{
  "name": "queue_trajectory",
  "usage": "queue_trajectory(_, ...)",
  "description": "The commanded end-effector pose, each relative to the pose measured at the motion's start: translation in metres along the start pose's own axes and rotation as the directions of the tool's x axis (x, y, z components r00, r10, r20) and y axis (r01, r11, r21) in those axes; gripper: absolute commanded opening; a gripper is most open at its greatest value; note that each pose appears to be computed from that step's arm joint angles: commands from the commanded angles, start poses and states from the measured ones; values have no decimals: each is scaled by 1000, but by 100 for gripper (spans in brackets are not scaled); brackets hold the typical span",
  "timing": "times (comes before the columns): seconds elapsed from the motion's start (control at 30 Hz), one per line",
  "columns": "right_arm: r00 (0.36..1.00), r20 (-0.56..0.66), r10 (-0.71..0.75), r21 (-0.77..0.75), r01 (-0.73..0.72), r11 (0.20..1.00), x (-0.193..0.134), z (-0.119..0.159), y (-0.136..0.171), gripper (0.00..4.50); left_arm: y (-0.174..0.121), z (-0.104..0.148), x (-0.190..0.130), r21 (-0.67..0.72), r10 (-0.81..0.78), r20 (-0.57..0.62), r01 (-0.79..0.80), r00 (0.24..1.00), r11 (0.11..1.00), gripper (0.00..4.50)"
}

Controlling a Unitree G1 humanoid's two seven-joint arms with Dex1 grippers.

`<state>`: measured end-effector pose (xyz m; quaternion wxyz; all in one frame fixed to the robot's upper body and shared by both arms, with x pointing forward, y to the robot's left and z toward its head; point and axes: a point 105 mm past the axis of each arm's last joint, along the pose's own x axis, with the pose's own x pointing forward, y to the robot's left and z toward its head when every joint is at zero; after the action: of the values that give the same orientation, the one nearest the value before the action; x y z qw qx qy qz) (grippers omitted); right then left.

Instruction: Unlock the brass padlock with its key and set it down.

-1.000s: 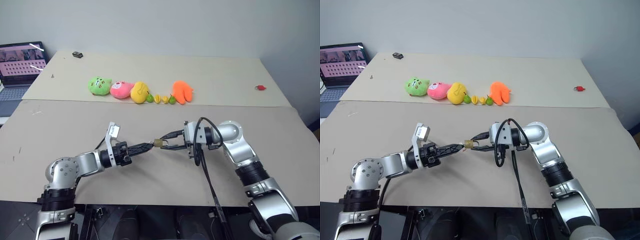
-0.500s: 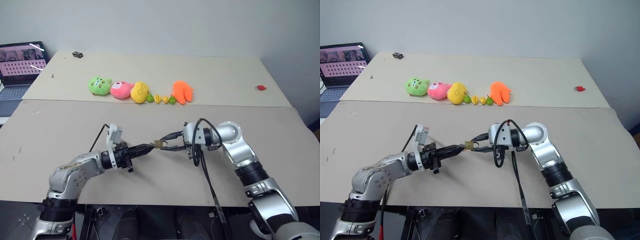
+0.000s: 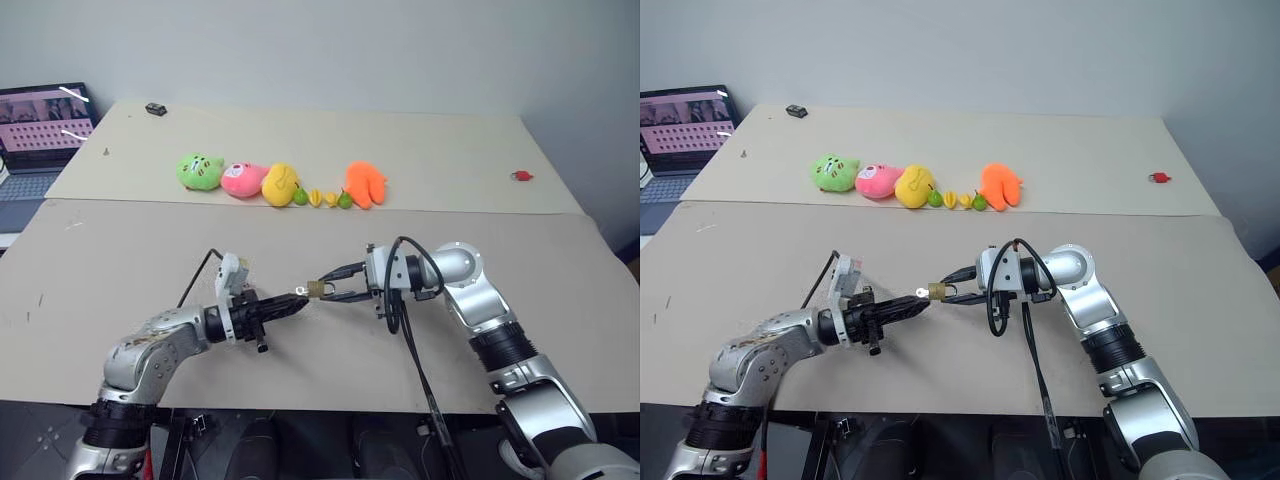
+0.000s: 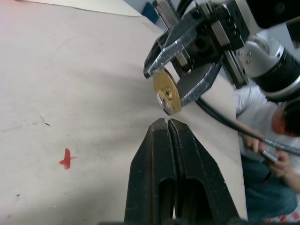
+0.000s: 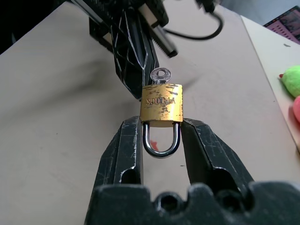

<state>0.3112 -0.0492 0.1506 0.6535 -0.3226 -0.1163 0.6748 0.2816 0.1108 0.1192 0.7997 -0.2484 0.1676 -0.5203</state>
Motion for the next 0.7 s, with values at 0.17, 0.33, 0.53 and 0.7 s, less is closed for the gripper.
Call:
queue_trajectory(0.17, 999, 35, -12, -56, 13, 998, -2, 12, -7, 87, -4, 21, -17, -231, -25, 60, 38, 998, 972, 71)
queue_trajectory(0.33, 999, 39, -10, -57, 13, 998, -1, 13, -7, 87, -7, 18, -12, -271, -37, 32, 44, 999, 962, 249)
queue_trajectory(0.53, 999, 33, -9, -57, 11, 998, -3, 12, -6, 87, -11, 15, -11, -272, -50, 2, 49, 999, 961, 249)
queue_trajectory(0.7, 999, 31, -9, -54, 10, 998, -3, 11, -5, 87, -7, 19, -7, -252, -32, 25, 38, 999, 967, 249)
